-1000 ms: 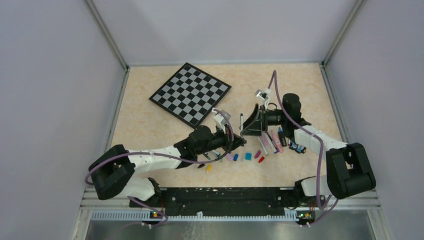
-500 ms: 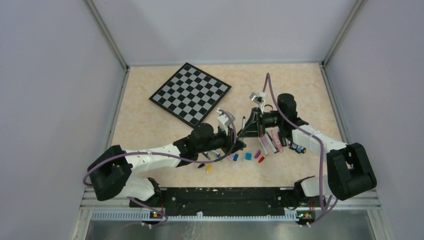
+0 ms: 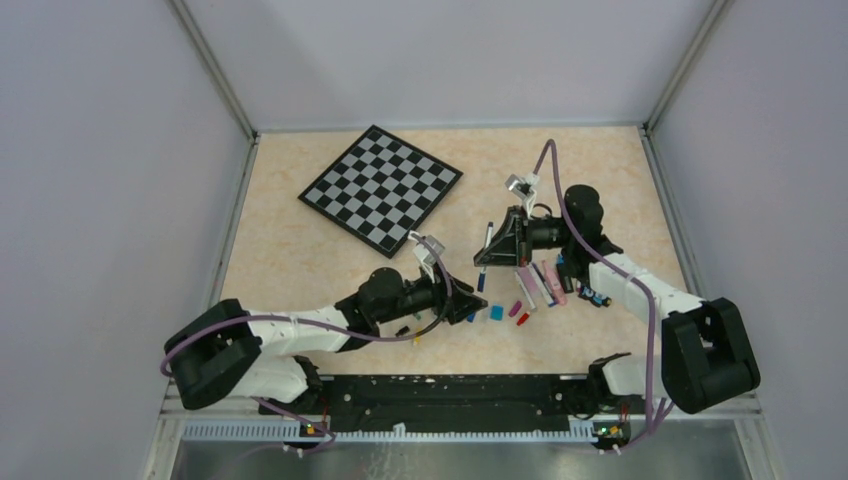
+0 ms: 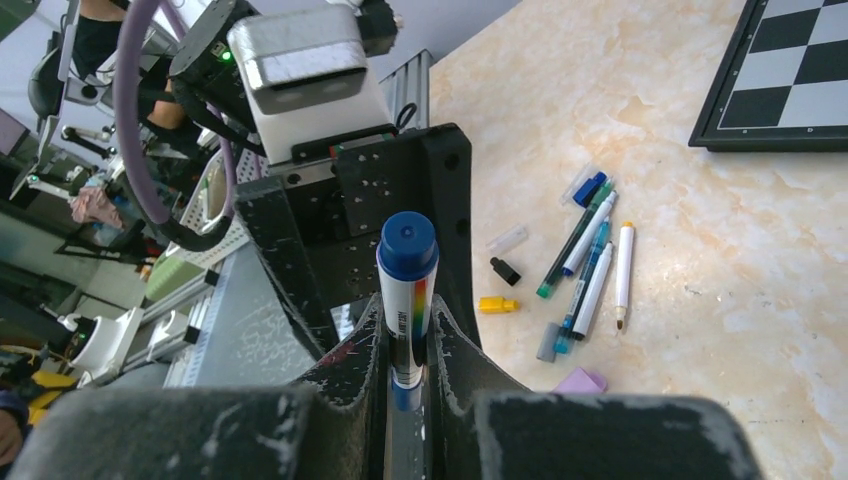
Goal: Open the pen caps
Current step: Open the pen cap from the pen.
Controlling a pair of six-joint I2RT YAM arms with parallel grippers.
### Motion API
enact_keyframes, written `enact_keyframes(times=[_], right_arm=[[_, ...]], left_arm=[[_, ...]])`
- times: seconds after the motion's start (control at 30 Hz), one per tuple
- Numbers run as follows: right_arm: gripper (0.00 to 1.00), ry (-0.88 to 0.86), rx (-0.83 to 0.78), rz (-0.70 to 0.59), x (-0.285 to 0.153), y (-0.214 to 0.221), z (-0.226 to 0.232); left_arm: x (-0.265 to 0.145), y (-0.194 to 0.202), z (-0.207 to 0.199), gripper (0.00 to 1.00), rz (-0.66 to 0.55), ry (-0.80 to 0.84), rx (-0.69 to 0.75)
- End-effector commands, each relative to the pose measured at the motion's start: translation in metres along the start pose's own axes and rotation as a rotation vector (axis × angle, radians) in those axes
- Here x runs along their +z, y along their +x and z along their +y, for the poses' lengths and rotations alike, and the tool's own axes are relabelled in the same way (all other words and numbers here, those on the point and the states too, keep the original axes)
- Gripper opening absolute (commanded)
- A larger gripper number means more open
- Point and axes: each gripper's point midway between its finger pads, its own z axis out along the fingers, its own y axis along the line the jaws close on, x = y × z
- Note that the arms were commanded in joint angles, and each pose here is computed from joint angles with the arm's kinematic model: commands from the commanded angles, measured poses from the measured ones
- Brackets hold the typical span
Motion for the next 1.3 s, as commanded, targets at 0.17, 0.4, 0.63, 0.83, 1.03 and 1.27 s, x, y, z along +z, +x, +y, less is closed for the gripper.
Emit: enact_keyframes(times=[0.17, 0.4, 0.63, 0.83, 1.03, 1.27], right_arm=[[0.00, 0.016, -0.014, -0.017, 0.002, -0.003, -0.001], [0.00, 0.010, -0.012, -0.005, 0.005, 0.001, -0.001], [0.00, 0.015, -0.010, 0.001, 0.006, 0.002, -0.004], [0.00, 0.124, -0.120, -0.031, -0.004, -0.039, -0.011], [0.00, 0.219, -0.163, -0.187, -0.045, -0.140, -0.012], [0.00, 0.201, -0.110, -0.217, -0.040, -0.146, -0.010]], left_arm=[[0.012, -0.047, -0.031, 0.60, -0.170, 0.118, -0.003], [0.018, -0.055, -0.030, 0.46, -0.191, 0.102, -0.019], [0.020, -0.054, -0.030, 0.03, -0.183, 0.105, -0.016], [0.014, -0.024, -0.029, 0.00, -0.053, 0.116, -0.083], [-0.011, 0.044, -0.030, 0.00, 0.198, 0.143, -0.181], [-0.039, 0.059, -0.036, 0.00, 0.202, 0.154, -0.180]])
